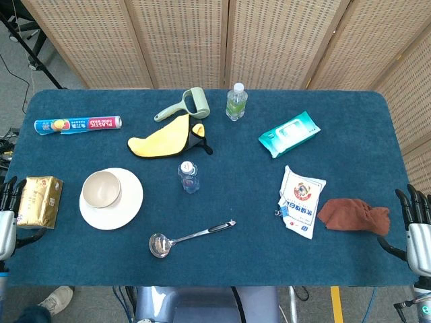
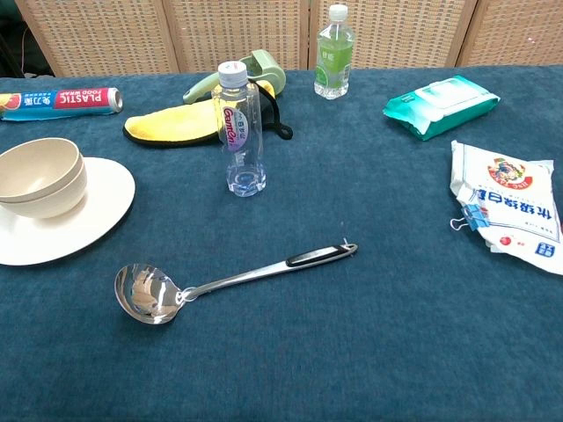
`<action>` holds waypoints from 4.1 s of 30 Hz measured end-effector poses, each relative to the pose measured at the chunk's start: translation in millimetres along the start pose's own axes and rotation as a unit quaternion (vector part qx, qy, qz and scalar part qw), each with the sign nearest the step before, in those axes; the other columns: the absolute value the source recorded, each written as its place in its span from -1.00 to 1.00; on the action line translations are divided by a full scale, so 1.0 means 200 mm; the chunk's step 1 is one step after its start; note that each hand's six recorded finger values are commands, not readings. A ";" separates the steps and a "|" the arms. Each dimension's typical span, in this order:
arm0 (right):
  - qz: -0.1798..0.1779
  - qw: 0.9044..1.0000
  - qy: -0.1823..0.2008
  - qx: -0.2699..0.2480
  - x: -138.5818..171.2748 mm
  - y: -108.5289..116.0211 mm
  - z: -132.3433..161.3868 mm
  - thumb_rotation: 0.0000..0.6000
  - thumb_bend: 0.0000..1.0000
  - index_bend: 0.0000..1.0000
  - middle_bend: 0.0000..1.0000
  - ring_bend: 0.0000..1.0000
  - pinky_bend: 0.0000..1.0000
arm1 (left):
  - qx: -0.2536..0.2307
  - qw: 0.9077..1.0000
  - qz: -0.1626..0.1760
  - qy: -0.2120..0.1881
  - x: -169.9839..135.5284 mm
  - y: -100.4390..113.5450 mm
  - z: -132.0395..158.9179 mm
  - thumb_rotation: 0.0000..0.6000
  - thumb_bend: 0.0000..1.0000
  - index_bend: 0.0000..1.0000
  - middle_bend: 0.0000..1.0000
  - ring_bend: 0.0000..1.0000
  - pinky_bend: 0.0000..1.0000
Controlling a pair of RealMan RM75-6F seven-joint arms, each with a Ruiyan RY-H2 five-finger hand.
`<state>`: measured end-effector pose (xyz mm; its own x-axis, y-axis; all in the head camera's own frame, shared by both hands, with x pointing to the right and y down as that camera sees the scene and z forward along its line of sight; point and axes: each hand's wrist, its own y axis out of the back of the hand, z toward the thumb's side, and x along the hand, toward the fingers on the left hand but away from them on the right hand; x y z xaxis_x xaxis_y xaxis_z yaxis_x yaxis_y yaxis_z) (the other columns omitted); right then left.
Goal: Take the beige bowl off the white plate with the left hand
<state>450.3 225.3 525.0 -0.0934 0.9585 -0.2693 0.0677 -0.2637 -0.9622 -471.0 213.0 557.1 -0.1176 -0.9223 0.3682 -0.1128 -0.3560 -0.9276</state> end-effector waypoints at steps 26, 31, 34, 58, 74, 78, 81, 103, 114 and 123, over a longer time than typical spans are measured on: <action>0.008 0.999 -0.025 -0.044 -0.02 0.03 -0.06 1.00 -1.00 -1.00 -1.00 -1.00 -1.00 | -0.057 0.994 -0.074 -0.055 0.29 -0.30 0.38 1.00 -0.67 0.00 -1.00 -1.00 -1.00; 0.010 0.999 -0.026 -0.045 -0.02 0.03 -0.06 1.00 -1.00 -1.00 -1.00 -1.00 -1.00 | -0.061 0.993 -0.091 -0.050 0.30 -0.34 0.42 1.00 -0.58 0.00 -1.00 -1.00 -1.00; 0.010 0.999 -0.026 -0.046 -0.02 0.03 -0.06 1.00 -1.00 -1.00 -1.00 -1.00 -1.00 | -0.067 0.992 -0.098 -0.047 0.30 -0.36 0.42 1.00 -0.52 0.00 -1.00 -1.00 -1.00; 0.013 0.998 -0.027 -0.052 -0.02 0.03 -0.06 1.00 -1.00 -1.00 -1.00 -1.00 -1.00 | -0.082 0.986 -0.143 -0.037 0.33 -0.47 0.43 1.00 -0.38 0.04 -1.00 -1.00 -1.00; 0.015 0.998 -0.029 -0.053 -0.02 0.03 -0.07 1.00 -1.00 -1.00 -1.00 -1.00 -1.00 | -0.078 0.985 -0.149 -0.026 0.35 -0.50 0.41 1.00 -0.31 0.14 -1.00 -1.00 -1.00; 0.015 0.998 -0.030 -0.053 -0.02 0.03 -0.07 1.00 -1.00 -1.00 -1.00 -1.00 -1.00 | -0.077 0.985 -0.149 -0.026 0.35 -0.50 0.41 1.00 -0.31 0.15 -1.00 -1.00 -1.00; 0.015 0.998 -0.030 -0.053 -0.02 0.03 -0.07 1.00 -1.00 -1.00 -1.00 -1.00 -1.00 | -0.075 0.986 -0.150 -0.025 0.35 -0.51 0.41 1.00 -0.29 0.15 -1.00 -1.00 -1.00; 0.015 0.998 -0.031 -0.058 -0.03 0.03 -0.07 1.00 -1.00 -1.00 -1.00 -1.00 -1.00 | -0.068 0.987 -0.142 -0.019 0.37 -0.50 0.41 1.00 -0.07 0.37 -1.00 -1.00 -1.00; 0.013 0.998 -0.030 -0.058 -0.03 0.03 -0.07 1.00 -1.00 -1.00 -1.00 -1.00 -1.00 | -0.074 0.990 -0.117 -0.024 0.37 -0.45 0.41 1.00 -0.07 0.44 -1.00 -1.00 -1.00; 0.013 0.998 -0.030 -0.058 -0.03 0.03 -0.07 1.00 -1.00 -1.00 -1.00 -1.00 -1.00 | -0.091 0.992 -0.084 -0.027 0.38 -0.38 0.42 1.00 -0.05 0.48 -1.00 -1.00 -1.00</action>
<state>464.3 219.8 520.9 -0.1490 0.9422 -0.3001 0.1859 -0.2714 -0.9444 -389.1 158.2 651.0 -0.0288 -0.8610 0.5078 -0.3030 -0.4766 -0.8253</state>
